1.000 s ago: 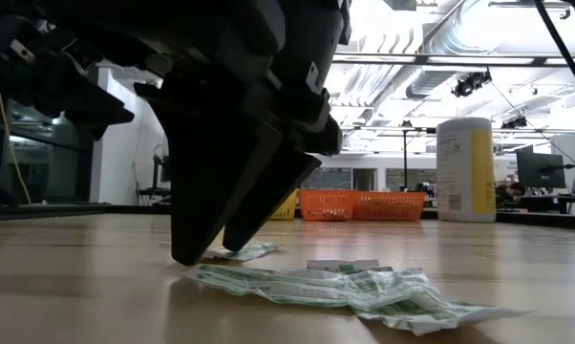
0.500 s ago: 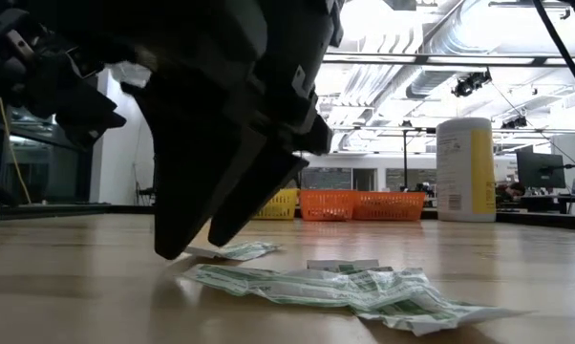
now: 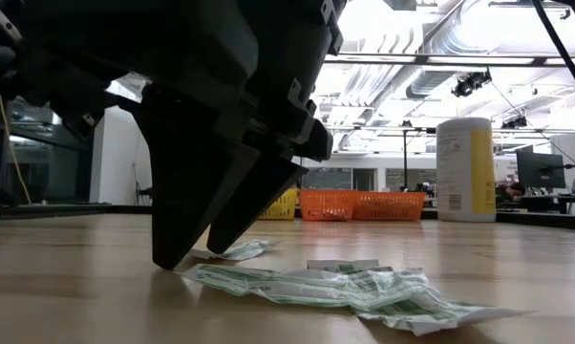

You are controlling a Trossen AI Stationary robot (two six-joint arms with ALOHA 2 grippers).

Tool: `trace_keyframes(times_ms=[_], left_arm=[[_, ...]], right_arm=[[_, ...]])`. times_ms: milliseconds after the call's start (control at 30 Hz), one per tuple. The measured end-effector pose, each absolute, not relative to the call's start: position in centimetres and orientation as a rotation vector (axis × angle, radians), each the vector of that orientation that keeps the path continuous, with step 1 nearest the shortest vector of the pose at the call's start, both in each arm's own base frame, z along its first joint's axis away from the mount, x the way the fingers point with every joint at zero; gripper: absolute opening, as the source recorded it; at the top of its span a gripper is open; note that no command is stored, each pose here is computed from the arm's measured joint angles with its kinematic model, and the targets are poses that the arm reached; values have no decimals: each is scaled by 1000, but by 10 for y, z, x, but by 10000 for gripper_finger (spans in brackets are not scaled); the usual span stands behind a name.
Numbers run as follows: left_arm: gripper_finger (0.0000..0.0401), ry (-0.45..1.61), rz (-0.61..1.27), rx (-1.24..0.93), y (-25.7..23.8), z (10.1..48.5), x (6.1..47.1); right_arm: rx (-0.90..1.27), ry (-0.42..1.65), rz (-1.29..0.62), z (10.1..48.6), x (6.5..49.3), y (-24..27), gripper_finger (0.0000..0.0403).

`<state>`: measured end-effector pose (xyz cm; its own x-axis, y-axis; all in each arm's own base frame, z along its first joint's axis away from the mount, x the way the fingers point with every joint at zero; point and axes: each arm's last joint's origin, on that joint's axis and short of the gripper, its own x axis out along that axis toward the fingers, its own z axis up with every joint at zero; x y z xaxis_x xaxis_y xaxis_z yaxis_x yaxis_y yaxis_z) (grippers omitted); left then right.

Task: Pick & Place First Aid Supplies
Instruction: Put the green pad into the right orange bin

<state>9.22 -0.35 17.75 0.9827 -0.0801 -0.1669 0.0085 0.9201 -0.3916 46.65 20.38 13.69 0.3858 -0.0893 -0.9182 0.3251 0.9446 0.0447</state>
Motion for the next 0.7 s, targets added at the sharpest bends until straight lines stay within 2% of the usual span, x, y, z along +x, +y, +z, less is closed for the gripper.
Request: trace_keyframes(times_ms=[300, 700], left_arm=[[126, 141, -54, -400, -3, 180, 88], [126, 181, -45, -401, -3, 177, 89]], right_arm=[[228, 1164, -296, 136, 464, 202, 203], [207, 1160, -317, 135, 464, 201, 105]])
